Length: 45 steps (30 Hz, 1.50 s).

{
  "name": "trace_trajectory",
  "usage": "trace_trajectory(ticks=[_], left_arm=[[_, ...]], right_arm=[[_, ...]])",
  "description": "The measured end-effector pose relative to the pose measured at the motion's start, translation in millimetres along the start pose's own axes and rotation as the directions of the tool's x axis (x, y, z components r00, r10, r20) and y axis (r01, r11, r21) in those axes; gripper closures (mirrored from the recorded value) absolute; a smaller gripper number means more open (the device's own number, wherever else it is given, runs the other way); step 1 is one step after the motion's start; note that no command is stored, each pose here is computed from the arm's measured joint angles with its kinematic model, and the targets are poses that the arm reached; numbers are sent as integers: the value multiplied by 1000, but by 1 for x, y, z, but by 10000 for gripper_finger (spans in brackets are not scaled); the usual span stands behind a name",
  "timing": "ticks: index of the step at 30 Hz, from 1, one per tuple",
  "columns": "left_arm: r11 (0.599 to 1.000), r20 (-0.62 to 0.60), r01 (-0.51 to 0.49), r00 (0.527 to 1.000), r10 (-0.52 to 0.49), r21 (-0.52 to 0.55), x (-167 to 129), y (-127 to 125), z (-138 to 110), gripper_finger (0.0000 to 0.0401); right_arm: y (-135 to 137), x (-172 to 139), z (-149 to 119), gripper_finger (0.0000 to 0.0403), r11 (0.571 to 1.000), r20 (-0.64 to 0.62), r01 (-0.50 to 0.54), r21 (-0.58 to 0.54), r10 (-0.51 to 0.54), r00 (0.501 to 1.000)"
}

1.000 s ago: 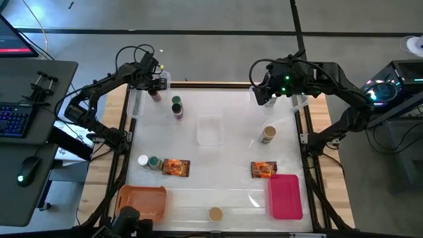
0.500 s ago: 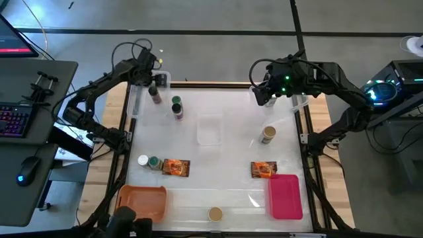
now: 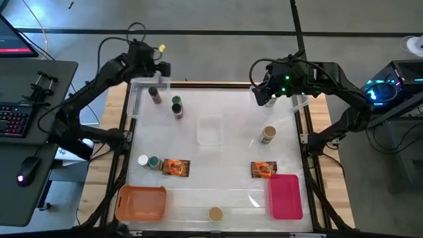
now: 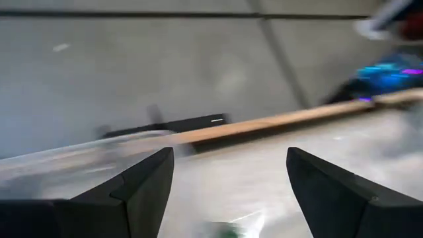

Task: Sort spices by type
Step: Put the bottom gold seasoning bottle into the orange bin

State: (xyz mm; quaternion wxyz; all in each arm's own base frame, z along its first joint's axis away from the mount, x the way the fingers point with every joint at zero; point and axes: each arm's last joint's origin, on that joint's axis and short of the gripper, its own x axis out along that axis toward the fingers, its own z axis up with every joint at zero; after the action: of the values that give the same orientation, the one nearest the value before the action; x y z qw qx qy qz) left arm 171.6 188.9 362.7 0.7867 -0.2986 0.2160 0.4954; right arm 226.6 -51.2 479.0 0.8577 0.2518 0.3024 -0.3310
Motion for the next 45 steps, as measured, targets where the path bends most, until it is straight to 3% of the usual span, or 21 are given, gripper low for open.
trace_trajectory(ticks=[4,7,10,14,18,20,23,25,27,33,38,45], left_arm=[[972,33,215,975,-219,92,-18,-51,-17,121],[899,7,383,919,-393,212,-36,-92,-40,121],[785,-95,506,856,-509,358,-54,-124,-74,121],[607,-292,627,773,-564,489,-80,-149,-120,121],[433,-470,768,635,-613,472,-104,-159,-150,121],[372,-514,801,590,-623,468,-114,-162,-160,121],[232,-551,797,564,-615,557,-128,-166,-177,121],[126,-560,761,568,-603,637,-135,-171,-191,121],[51,-552,716,579,-600,696,-140,-179,-205,121],[-53,-572,700,535,-623,712,-152,-220,-242,121],[-151,-604,663,531,-594,733,-165,-245,-268,121],[-215,-670,674,539,-511,706,-161,-251,-313,121]], right_arm=[[1,0,1,163,1000,12,-8,-17,9,1000],[1,0,1,163,1000,10,-19,-23,19,1000],[2,0,1,163,999,3,-29,-32,29,1000],[2,0,1,163,999,-1,-33,-42,33,999],[3,0,0,163,995,-23,-68,-69,67,998],[3,0,0,163,992,-35,-90,-92,87,996],[4,0,0,163,986,-52,-118,-116,112,992],[4,-1,0,163,983,-59,-127,-134,120,991],[5,-1,-1,163,978,-72,-147,-147,137,988],[9,-4,-5,163,942,-148,-277,-187,252,956],[22,-23,-19,163,912,-207,-396,-108,369,906],[40,-42,-46,163,943,-184,-322,-86,302,935]])
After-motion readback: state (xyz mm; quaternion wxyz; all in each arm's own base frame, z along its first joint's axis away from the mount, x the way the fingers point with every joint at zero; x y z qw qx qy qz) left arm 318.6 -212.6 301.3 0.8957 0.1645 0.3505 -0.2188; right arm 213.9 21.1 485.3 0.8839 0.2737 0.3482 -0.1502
